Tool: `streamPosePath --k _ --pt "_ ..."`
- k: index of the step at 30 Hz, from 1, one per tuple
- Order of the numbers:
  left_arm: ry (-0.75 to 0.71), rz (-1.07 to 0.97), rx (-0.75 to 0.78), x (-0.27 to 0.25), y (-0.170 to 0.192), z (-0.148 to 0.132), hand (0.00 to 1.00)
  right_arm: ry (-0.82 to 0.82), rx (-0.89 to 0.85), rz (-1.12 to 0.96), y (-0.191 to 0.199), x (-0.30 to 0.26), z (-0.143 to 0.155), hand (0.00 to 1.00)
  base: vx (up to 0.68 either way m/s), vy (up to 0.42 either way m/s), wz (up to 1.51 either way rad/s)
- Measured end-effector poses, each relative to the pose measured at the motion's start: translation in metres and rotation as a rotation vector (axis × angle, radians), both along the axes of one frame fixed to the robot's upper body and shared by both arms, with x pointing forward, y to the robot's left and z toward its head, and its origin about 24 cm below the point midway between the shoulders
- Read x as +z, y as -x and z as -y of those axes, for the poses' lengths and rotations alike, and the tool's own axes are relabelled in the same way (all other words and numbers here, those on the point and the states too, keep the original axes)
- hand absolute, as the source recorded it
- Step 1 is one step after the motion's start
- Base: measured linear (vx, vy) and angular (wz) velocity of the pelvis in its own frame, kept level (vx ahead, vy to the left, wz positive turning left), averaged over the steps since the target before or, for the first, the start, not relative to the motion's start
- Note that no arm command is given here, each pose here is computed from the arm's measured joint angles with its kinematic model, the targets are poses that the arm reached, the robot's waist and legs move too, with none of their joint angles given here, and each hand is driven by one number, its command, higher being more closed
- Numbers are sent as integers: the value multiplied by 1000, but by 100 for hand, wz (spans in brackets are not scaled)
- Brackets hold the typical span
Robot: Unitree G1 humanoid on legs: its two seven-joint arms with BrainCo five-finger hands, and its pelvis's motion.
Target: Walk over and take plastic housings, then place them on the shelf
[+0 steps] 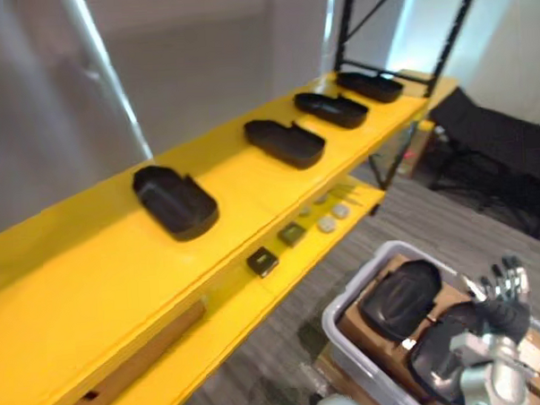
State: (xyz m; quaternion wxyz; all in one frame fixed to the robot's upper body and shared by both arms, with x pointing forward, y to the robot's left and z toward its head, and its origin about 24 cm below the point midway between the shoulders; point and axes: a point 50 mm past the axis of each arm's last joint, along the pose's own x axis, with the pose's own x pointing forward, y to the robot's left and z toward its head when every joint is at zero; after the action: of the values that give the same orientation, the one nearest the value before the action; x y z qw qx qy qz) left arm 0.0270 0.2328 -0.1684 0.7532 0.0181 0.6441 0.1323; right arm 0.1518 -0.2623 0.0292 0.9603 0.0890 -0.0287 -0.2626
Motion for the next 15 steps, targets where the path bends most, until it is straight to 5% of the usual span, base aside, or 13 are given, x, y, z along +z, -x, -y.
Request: streamPosePath --k 6,15 --pt "37 50 171 -3 2 16 0 22 266 147 -47 19 -36 0 -80 159 -105" --pt "4 103 158 -1 -3 8 0 35 316 209 -67 37 -47 0 -21 115 17"
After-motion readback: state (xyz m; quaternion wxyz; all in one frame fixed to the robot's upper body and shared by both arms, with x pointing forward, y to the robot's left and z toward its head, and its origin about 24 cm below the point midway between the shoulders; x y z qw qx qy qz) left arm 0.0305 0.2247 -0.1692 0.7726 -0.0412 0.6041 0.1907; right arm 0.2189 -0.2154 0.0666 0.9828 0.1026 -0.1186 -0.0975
